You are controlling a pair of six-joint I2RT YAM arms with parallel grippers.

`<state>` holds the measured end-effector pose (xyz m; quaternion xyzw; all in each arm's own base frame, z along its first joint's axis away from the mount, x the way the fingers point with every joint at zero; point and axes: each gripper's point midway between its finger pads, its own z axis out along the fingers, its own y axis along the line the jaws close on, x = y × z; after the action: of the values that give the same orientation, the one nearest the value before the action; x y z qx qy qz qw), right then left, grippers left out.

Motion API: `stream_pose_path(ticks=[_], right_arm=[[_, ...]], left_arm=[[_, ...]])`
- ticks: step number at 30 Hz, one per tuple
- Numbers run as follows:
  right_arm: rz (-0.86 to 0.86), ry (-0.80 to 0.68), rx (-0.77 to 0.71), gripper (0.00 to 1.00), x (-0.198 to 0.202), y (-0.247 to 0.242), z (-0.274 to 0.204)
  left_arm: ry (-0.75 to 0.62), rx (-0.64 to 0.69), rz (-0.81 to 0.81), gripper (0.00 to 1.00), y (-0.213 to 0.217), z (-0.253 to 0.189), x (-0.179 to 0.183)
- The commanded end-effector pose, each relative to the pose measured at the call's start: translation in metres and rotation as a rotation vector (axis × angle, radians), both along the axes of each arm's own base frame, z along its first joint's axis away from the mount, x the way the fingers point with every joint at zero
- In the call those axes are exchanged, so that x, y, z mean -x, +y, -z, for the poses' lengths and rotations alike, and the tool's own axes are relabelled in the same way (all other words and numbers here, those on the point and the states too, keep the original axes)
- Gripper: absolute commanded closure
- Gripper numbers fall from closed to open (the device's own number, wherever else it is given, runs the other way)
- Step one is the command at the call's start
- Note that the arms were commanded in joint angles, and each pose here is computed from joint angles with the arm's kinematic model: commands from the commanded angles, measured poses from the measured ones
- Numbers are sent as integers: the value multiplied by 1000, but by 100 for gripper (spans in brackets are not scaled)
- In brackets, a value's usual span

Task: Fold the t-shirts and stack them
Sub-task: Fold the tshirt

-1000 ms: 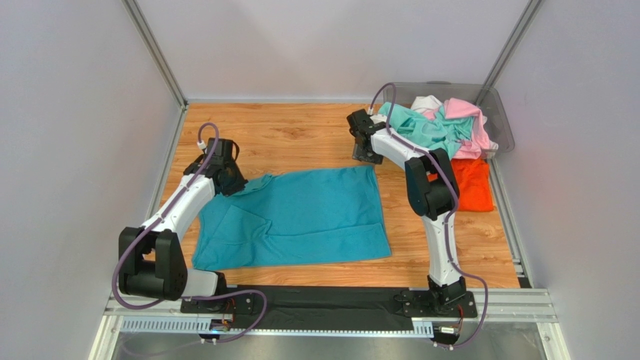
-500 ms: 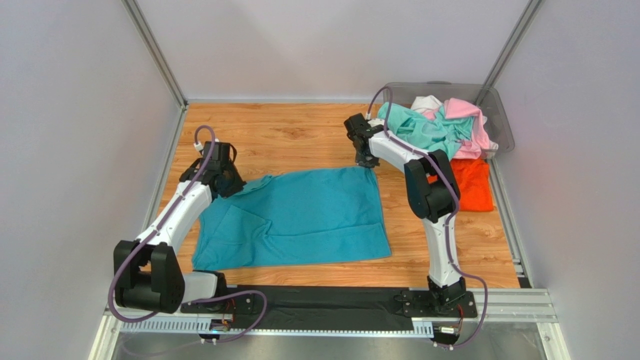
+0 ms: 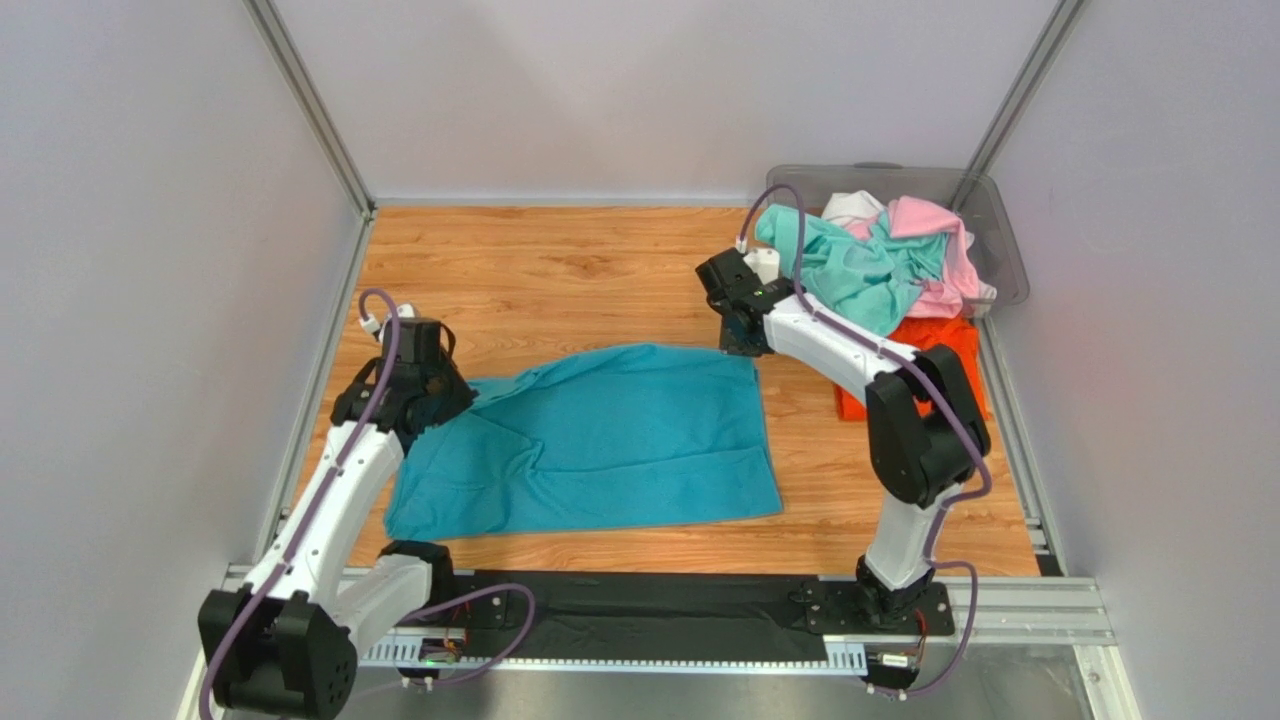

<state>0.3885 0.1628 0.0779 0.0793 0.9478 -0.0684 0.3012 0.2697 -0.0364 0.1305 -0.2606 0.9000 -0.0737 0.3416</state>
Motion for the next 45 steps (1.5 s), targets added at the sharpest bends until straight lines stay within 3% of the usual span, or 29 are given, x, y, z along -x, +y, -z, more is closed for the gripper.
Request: stream_pose_path(ticks=[1, 7, 17, 29, 35, 38, 41, 42, 44, 45], right_arm=[[-35, -67, -61, 100, 10, 5, -17], [-64, -90, -124, 100, 40, 2, -28], [-134, -87, -194, 99, 71, 7, -23], [-117, -78, -199, 96, 90, -2, -15], [-90, -53, -226, 89, 102, -4, -2], [-66, -46, -234, 84, 109, -8, 4], [-40, -44, -242, 79, 113, -11, 5], [-32, -41, -242, 64, 114, -12, 5], [-23, -45, -249, 46, 114, -12, 3], [-24, -45, -254, 33, 114, -11, 3]], left_arm=[[11, 2, -56, 100, 7, 1, 22], [7, 9, -161, 100, 19, 13, 55], [-78, 33, -246, 100, 31, -8, 89], [7, 94, -364, 100, 32, 26, 117], [42, 136, -464, 99, 34, 47, 128], [26, 164, -492, 83, 34, 49, 131], [-11, 189, -520, 53, 35, 47, 133], [-23, 195, -521, 36, 35, 46, 133], [-68, 212, -519, 25, 35, 38, 132], [-80, 215, -516, 15, 36, 35, 132]])
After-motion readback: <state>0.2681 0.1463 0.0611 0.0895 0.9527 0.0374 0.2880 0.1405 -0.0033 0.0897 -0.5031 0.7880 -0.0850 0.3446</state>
